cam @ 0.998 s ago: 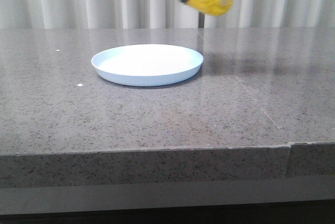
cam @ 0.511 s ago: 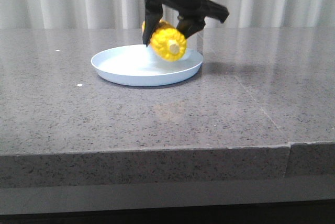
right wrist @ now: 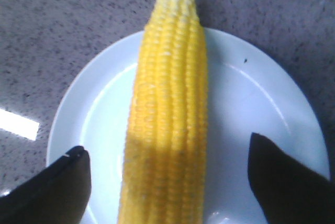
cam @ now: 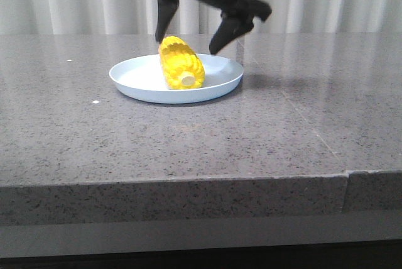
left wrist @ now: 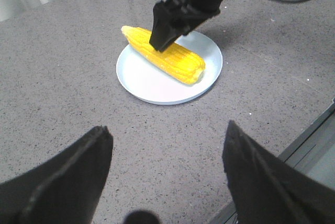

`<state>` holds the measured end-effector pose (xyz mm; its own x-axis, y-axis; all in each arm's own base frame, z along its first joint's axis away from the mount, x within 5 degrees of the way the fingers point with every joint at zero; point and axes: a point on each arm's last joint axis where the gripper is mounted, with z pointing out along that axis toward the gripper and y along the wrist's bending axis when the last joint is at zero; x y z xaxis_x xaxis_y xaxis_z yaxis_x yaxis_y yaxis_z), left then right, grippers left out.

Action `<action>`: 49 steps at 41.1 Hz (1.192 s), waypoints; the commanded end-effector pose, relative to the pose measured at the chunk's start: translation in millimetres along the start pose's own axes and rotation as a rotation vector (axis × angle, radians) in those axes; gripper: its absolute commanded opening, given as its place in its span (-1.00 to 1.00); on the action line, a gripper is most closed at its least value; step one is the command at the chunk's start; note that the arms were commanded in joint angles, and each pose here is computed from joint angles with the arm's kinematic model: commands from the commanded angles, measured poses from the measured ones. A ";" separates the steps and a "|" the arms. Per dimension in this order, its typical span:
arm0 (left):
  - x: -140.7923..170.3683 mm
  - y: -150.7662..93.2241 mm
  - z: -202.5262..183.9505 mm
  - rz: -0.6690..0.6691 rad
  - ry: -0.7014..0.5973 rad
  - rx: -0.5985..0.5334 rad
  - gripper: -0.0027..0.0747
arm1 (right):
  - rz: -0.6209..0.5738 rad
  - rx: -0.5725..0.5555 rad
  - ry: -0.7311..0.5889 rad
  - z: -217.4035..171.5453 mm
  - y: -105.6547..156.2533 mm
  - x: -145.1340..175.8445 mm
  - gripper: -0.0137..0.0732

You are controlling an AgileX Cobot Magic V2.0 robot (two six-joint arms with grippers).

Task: Place corn on plate with both arms

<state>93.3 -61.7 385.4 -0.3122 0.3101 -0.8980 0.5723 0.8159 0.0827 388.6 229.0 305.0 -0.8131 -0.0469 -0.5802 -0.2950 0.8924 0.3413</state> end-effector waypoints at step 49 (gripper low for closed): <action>-12.9 -0.3 -3.8 -0.012 -0.097 0.007 0.20 | -0.446 -0.040 -0.394 -314.9 -27.3 202.2 0.78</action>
<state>93.3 -61.7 385.4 -0.3122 0.3101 -0.8980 0.5723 0.8159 0.0827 81.4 58.9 403.4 -0.4330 -0.2828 -0.8559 -0.5968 0.8015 0.0371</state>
